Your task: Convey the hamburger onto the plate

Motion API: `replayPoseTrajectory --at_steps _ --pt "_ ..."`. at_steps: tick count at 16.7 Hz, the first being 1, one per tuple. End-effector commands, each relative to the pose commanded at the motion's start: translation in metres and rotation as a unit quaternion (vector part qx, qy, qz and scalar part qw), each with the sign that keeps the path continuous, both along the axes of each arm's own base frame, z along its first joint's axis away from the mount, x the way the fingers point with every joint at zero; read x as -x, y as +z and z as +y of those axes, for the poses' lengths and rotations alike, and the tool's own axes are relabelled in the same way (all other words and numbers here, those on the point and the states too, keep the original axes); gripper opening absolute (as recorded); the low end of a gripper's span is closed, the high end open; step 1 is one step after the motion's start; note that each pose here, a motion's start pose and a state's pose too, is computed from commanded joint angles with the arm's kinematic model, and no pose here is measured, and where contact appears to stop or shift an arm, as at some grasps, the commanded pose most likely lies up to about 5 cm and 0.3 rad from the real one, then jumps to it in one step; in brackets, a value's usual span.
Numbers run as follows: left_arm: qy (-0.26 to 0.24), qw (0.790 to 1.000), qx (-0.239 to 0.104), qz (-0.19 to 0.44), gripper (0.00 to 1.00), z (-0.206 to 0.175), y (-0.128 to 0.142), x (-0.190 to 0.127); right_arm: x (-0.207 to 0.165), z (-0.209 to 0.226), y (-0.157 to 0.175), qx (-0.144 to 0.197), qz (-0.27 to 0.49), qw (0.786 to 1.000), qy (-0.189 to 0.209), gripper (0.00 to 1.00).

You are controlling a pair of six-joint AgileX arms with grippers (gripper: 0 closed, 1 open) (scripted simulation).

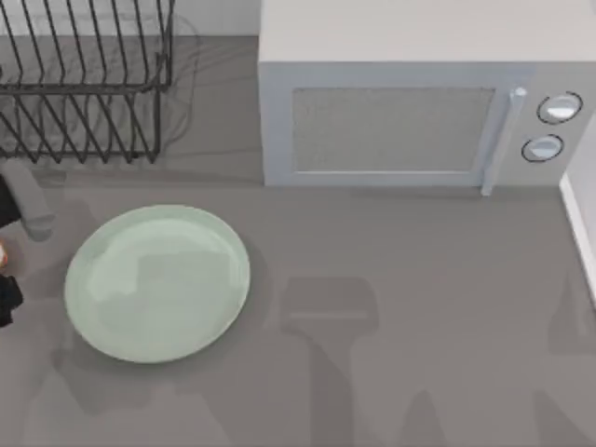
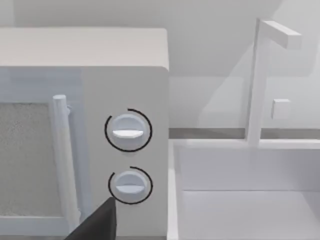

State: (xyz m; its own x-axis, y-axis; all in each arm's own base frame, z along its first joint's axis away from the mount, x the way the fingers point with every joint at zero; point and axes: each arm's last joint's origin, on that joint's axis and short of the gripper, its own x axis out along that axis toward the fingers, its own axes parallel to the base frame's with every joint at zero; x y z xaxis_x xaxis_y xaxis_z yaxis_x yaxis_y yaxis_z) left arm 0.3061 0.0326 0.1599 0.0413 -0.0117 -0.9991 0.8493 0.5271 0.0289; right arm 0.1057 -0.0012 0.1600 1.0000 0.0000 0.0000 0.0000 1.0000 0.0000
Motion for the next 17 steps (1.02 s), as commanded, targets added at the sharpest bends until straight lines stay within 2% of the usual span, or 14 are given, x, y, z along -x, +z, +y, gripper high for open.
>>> replayPoseTrajectory --at_steps 3,8,17 --pt "-0.019 0.999 0.000 0.028 1.00 0.016 -0.003 -0.031 0.000 0.000 0.000 0.000 0.000 1.000 0.000 1.00" --pt "-0.022 0.999 -0.006 0.023 1.00 0.040 0.007 -0.064 0.000 0.000 0.000 0.000 0.000 1.000 0.000 1.00" --pt "-0.022 1.000 -0.008 0.016 1.00 0.043 0.011 -0.070 0.000 0.000 0.000 0.000 0.000 1.000 0.000 1.00"
